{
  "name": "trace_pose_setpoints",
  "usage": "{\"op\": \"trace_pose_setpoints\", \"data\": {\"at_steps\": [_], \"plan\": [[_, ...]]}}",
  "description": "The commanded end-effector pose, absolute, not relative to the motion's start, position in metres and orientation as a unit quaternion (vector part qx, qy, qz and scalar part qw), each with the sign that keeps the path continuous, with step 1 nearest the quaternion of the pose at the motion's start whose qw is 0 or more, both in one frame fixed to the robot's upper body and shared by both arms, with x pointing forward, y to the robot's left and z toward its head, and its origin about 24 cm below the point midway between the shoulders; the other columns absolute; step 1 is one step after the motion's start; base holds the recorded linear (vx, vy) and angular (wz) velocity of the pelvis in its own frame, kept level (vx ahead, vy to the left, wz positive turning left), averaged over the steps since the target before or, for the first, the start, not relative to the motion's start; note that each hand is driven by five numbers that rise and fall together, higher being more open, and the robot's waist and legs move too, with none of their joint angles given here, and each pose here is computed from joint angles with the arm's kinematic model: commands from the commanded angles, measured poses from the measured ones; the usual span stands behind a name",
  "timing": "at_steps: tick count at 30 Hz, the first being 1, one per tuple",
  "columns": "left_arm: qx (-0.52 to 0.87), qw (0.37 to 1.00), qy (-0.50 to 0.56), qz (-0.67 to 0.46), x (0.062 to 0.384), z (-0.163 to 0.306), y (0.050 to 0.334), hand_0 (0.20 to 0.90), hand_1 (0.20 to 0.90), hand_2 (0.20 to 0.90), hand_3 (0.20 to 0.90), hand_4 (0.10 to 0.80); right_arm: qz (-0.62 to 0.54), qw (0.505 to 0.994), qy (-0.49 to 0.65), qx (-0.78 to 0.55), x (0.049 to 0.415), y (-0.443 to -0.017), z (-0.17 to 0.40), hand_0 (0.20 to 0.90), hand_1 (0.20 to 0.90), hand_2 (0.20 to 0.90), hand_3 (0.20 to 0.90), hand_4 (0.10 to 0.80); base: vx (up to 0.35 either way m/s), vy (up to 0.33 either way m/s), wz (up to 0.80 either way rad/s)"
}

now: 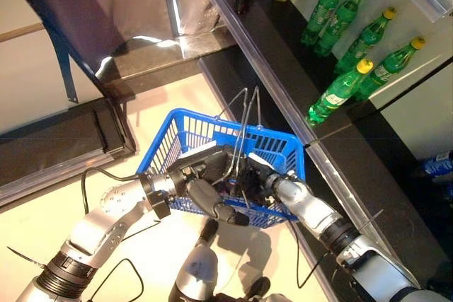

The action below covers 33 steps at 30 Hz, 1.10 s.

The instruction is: Pick up the drink and place into the basket.

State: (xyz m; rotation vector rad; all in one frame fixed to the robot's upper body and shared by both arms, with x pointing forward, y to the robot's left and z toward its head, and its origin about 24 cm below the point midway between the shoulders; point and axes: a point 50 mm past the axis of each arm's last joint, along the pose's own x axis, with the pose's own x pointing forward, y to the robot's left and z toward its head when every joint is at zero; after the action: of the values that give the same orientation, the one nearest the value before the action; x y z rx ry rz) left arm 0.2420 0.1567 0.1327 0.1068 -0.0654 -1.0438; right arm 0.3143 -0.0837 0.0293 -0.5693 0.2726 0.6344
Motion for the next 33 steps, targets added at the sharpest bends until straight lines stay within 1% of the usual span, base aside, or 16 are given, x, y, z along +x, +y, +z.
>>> {"op": "trace_pose_setpoints", "data": {"at_steps": [1,10,15,16,17,18,19,20,33], "plan": [[-0.079,0.642,-0.383,-0.660,0.189,0.235,0.096,0.300,0.300,0.300,0.200,0.100,0.374,0.871,0.099,-0.301,0.309,-0.047,0.027,0.300,0.300,0.300,0.200,0.100,0.000,0.000,0.00],[-0.074,0.621,-0.388,-0.677,0.183,0.239,0.091,0.300,0.300,0.300,0.200,0.100,0.389,0.849,0.116,-0.338,0.308,-0.041,0.016,0.300,0.300,0.300,0.200,0.100,0.000,0.000,0.00],[-0.074,0.616,-0.391,-0.680,0.182,0.240,0.090,0.300,0.300,0.300,0.200,0.100,0.389,0.846,0.127,-0.343,0.307,-0.041,0.012,0.300,0.300,0.300,0.200,0.100,0.000,0.000,0.00],[-0.072,0.614,-0.395,-0.680,0.181,0.241,0.090,0.300,0.300,0.300,0.200,0.100,0.387,0.845,0.134,-0.344,0.306,-0.042,0.008,0.373,0.373,0.373,0.285,0.185,0.000,0.000,0.00],[-0.072,0.613,-0.396,-0.680,0.181,0.241,0.090,0.300,0.300,0.300,0.200,0.100,0.386,0.844,0.137,-0.345,0.306,-0.042,0.007,0.425,0.425,0.425,0.345,0.245,0.000,0.000,0.00],[-0.071,0.611,-0.399,-0.680,0.180,0.242,0.090,0.300,0.300,0.300,0.200,0.100,0.385,0.844,0.142,-0.347,0.305,-0.042,0.005,0.566,0.566,0.566,0.510,0.410,0.000,0.000,0.00],[-0.070,0.610,-0.401,-0.680,0.179,0.243,0.090,0.300,0.300,0.300,0.200,0.100,0.383,0.843,0.145,-0.348,0.304,-0.043,0.003,0.759,0.759,0.759,0.735,0.635,0.000,0.000,0.00],[-0.070,0.608,-0.402,-0.681,0.179,0.243,0.090,0.300,0.300,0.300,0.200,0.100,0.383,0.843,0.148,-0.347,0.304,-0.043,0.001,0.900,0.900,0.900,0.900,0.800,0.000,0.000,0.00],[-0.069,0.606,-0.406,-0.680,0.178,0.246,0.089,0.300,0.300,0.300,0.200,0.100,0.372,0.848,0.147,-0.347,0.306,-0.043,0.002,0.900,0.900,0.900,0.900,0.800,0.000,0.000,0.00]]}}
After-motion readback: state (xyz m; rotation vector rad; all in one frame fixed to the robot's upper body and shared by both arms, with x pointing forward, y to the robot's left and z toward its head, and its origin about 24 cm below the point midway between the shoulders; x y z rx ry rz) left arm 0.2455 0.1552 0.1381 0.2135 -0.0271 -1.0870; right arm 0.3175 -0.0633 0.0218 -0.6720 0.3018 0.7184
